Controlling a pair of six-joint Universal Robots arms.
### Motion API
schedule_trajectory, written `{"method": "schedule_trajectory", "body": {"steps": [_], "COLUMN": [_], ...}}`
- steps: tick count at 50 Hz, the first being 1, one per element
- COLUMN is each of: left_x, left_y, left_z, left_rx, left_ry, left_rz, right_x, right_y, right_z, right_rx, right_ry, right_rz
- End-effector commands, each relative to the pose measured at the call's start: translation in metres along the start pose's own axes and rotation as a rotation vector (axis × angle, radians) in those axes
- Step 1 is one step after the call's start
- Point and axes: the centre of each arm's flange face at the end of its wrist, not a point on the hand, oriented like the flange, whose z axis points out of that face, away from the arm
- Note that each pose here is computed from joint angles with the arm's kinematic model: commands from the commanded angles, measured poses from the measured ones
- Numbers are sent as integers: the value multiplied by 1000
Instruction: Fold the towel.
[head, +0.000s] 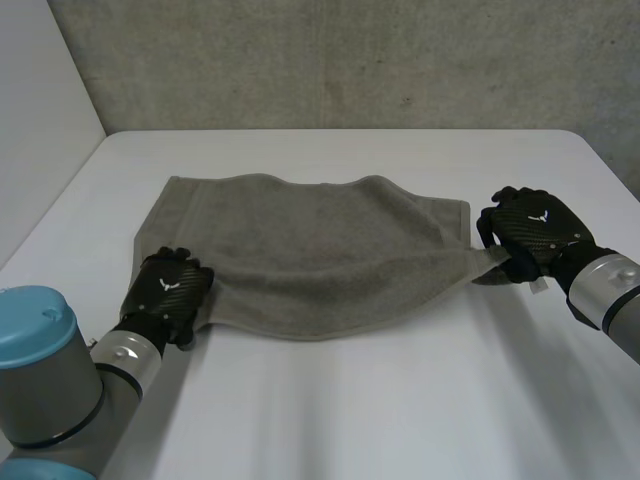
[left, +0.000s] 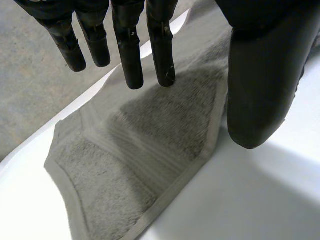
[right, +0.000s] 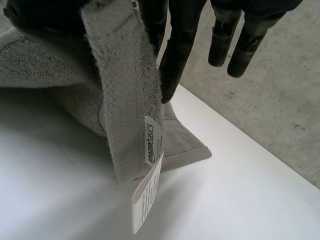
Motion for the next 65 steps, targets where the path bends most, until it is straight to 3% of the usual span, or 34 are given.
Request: {"method": "schedule_trajectory", "body": {"steps": [1, 17, 52, 57, 65], "left_x": [1, 12, 14, 11, -20], "left_y": [-4, 16, -6, -9, -50], "left_z": [-1, 32, 56, 51, 4], "left_rx": [8, -58, 21, 20, 70], "left_ry": [4, -41, -47, -50, -88], "left_rz": [-6, 7, 8, 6, 5], "right_x": [-1, -1, -1, 7, 10], "right_y": [0, 1, 8, -1, -40], "right_z": [0, 0, 2, 1, -28], "right_rx": [-1, -5, -24, -16, -58], "right_ry": [-2, -2, -7, 9, -9], "right_rz": [0, 0, 6, 10, 41]}}
